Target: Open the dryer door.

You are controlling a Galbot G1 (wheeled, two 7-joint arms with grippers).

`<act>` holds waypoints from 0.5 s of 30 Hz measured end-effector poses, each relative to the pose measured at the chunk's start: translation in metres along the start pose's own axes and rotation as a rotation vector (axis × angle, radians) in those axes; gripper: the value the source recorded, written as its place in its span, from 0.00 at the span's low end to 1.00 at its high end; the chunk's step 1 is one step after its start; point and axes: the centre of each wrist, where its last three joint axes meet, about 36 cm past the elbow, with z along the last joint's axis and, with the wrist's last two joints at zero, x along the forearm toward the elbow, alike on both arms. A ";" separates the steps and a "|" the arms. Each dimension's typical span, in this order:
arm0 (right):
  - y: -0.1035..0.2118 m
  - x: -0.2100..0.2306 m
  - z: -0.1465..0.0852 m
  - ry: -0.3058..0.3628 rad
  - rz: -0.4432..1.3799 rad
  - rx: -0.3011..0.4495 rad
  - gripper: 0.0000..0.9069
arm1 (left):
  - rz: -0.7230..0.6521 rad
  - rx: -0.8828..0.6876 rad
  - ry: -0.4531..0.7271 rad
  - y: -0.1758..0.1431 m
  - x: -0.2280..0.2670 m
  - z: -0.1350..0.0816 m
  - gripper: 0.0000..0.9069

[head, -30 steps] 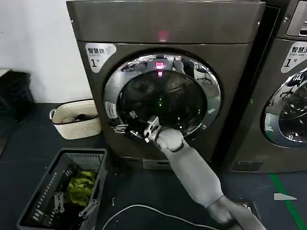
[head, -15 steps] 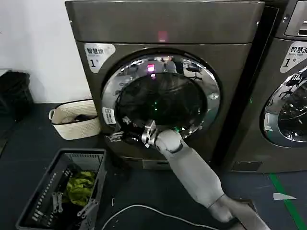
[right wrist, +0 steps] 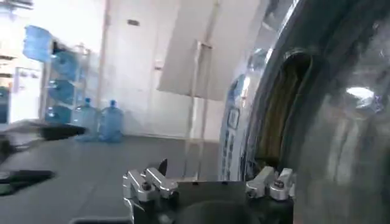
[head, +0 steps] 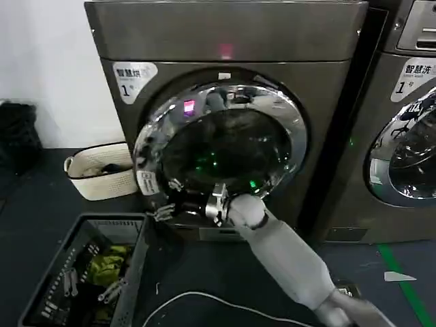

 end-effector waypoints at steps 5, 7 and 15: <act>0.013 0.020 -0.007 0.003 -0.064 0.016 1.00 | -0.035 -0.009 -0.004 0.029 -0.011 0.006 1.00; 0.017 0.027 -0.009 0.003 -0.094 0.022 1.00 | -0.051 -0.018 -0.002 0.039 -0.015 0.008 1.00; 0.035 0.060 -0.016 -0.021 -0.203 0.080 1.00 | -0.056 -0.048 -0.003 0.062 -0.032 0.018 1.00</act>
